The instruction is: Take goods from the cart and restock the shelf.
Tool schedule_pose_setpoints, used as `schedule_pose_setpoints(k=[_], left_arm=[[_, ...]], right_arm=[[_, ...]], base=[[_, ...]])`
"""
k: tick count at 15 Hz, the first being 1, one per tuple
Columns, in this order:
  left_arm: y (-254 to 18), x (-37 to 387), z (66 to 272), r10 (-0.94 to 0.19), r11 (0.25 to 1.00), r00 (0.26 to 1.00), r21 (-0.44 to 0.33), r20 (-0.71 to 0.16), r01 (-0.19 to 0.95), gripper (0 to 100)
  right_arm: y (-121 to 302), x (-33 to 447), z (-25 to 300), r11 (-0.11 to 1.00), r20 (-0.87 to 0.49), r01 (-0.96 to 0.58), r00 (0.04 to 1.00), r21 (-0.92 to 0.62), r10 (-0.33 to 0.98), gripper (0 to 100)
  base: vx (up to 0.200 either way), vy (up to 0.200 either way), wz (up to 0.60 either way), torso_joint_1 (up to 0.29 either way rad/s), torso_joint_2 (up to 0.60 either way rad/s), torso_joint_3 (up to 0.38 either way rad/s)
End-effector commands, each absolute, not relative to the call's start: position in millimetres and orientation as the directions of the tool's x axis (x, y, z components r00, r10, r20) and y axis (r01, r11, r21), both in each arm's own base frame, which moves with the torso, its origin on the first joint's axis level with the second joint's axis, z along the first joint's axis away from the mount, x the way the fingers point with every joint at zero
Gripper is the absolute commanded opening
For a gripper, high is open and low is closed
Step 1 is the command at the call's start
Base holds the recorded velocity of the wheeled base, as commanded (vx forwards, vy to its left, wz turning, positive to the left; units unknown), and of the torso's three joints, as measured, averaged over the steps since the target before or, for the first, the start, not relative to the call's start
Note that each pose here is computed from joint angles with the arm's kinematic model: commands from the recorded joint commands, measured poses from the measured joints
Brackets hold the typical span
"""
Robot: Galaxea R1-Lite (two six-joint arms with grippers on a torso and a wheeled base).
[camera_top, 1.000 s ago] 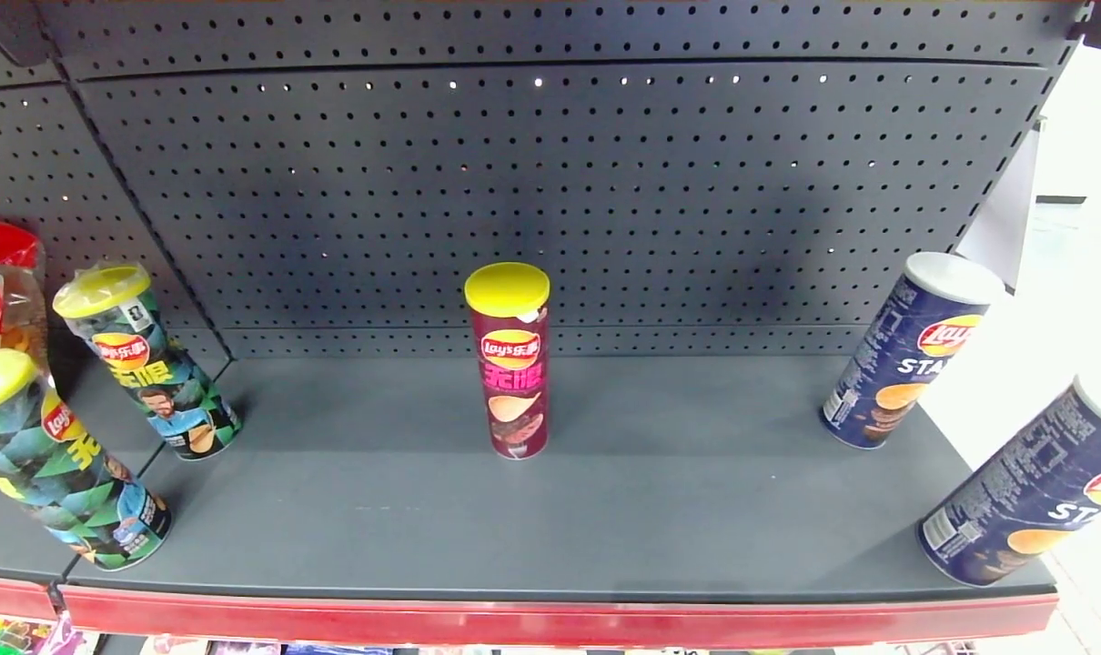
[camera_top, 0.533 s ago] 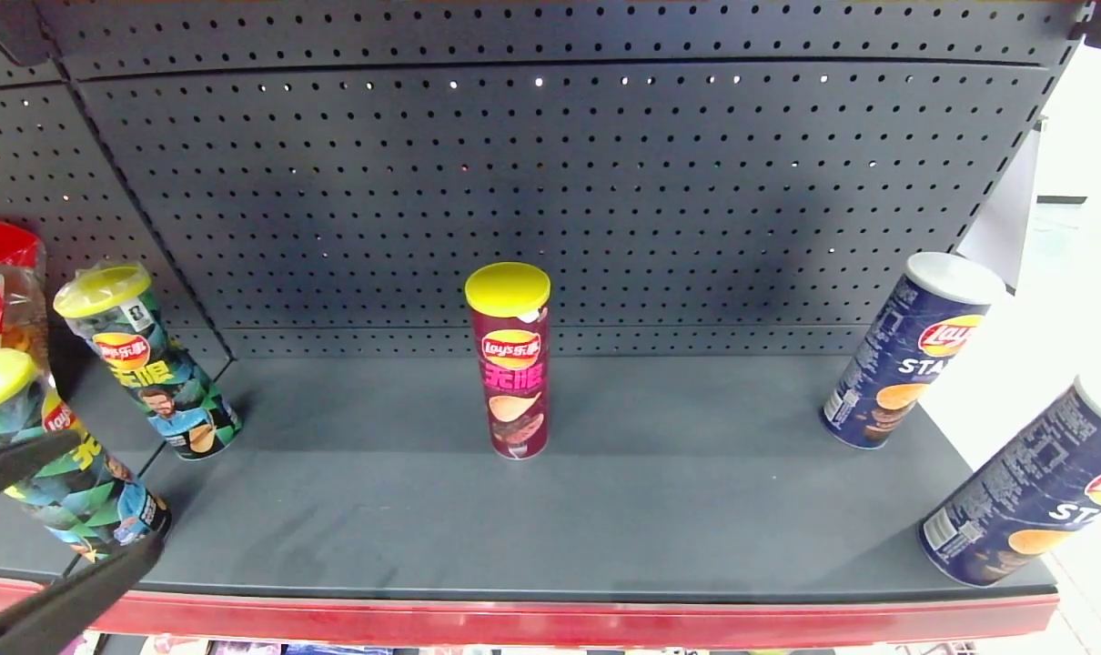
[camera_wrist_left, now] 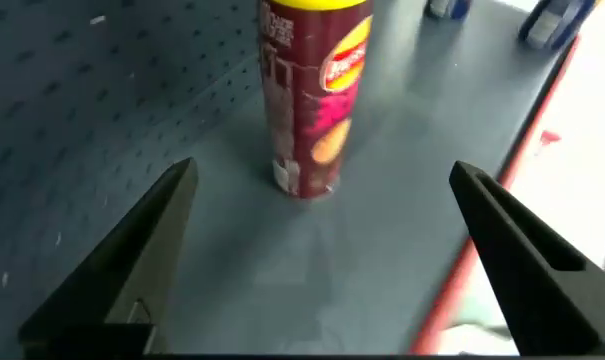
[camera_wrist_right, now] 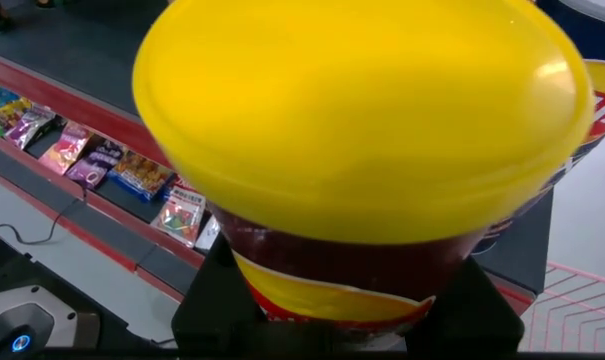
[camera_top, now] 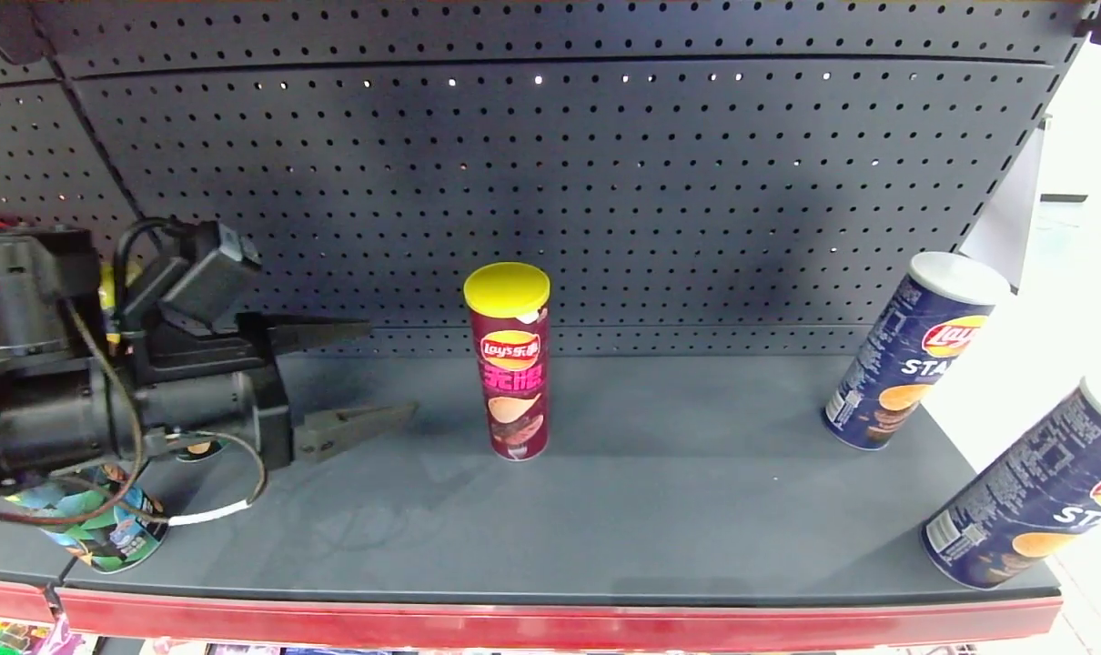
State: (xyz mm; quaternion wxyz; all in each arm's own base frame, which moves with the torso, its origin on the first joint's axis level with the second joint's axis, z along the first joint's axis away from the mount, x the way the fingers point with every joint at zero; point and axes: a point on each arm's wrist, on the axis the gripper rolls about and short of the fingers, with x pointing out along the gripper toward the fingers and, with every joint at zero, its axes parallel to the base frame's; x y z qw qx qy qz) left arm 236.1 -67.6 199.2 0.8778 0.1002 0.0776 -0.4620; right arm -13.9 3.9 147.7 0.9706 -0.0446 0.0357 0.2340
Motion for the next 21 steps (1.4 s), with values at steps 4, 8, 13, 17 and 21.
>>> schedule_pose_setpoints(k=[4, 8, 13, 17, 21], left_arm=[[-101, 302, 170, -0.823, 0.496, 0.501, 0.092, -0.267, 0.864, 100], [-112, 322, 170, -0.833, 0.487, 0.501, 0.118, -0.233, 0.865, 100], [-125, 324, 181, -0.858, 0.461, 0.472, 0.102, -0.201, 0.881, 100], [-139, 326, 173, -0.871, 0.435, 0.440, 0.072, -0.217, 0.897, 100], [-150, 329, 170, -0.878, 0.428, 0.425, 0.035, -0.219, 0.903, 100]], right_arm=[[4, -15, 151, 0.888, -0.079, -0.453, 0.891, -0.073, 0.448, 0], [4, -15, 151, 0.889, -0.077, -0.451, 0.892, -0.074, 0.446, 0], [4, -15, 150, 0.890, -0.081, -0.450, 0.892, -0.073, 0.445, 0], [4, -15, 152, 0.890, -0.078, -0.450, 0.892, -0.072, 0.445, 0], [4, -15, 152, 0.891, -0.075, -0.449, 0.893, -0.075, 0.444, 0]], base=[[0.000, 0.000, 0.00, 0.000, 0.00, 0.000], [0.000, 0.000, 0.00, 0.000, 0.00, 0.000], [0.000, 0.000, 0.00, 0.000, 0.00, 0.000], [0.000, 0.000, 0.00, 0.000, 0.00, 0.000], [0.000, 0.000, 0.00, 0.000, 0.00, 0.000]])
